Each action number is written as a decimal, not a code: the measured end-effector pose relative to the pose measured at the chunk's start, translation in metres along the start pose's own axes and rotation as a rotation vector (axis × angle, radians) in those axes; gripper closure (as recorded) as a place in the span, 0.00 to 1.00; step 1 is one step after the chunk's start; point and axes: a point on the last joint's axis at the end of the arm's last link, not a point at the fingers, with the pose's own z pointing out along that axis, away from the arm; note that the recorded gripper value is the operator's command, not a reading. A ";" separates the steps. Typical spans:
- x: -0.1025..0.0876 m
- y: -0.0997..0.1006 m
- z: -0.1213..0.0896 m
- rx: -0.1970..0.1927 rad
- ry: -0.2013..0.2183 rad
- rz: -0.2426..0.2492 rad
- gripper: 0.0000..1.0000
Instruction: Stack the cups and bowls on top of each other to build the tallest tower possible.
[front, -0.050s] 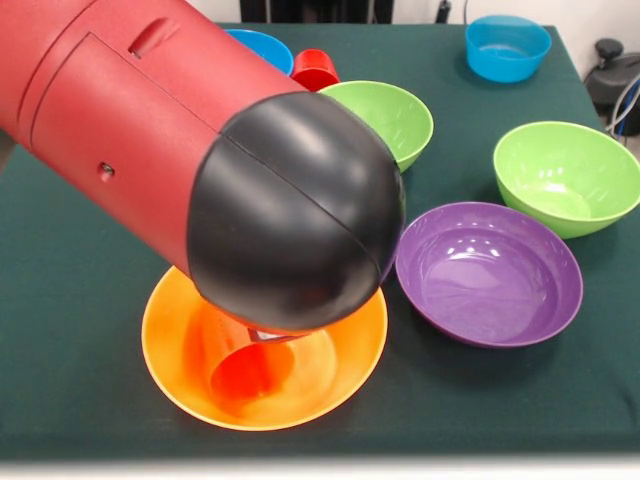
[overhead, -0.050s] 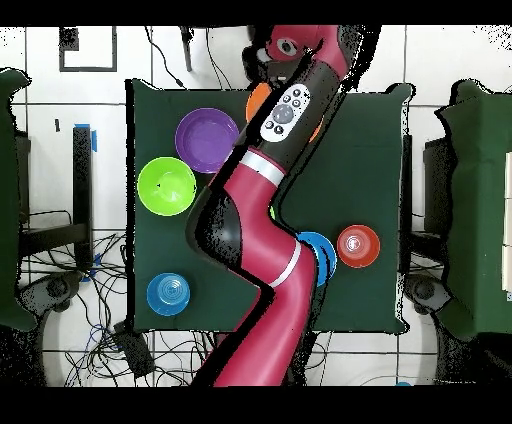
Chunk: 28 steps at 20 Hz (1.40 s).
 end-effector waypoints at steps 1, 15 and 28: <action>0.001 0.000 0.001 0.007 0.003 0.001 0.00; 0.005 -0.002 0.006 0.040 0.017 0.003 0.00; 0.006 0.000 0.004 0.025 0.030 -0.003 0.00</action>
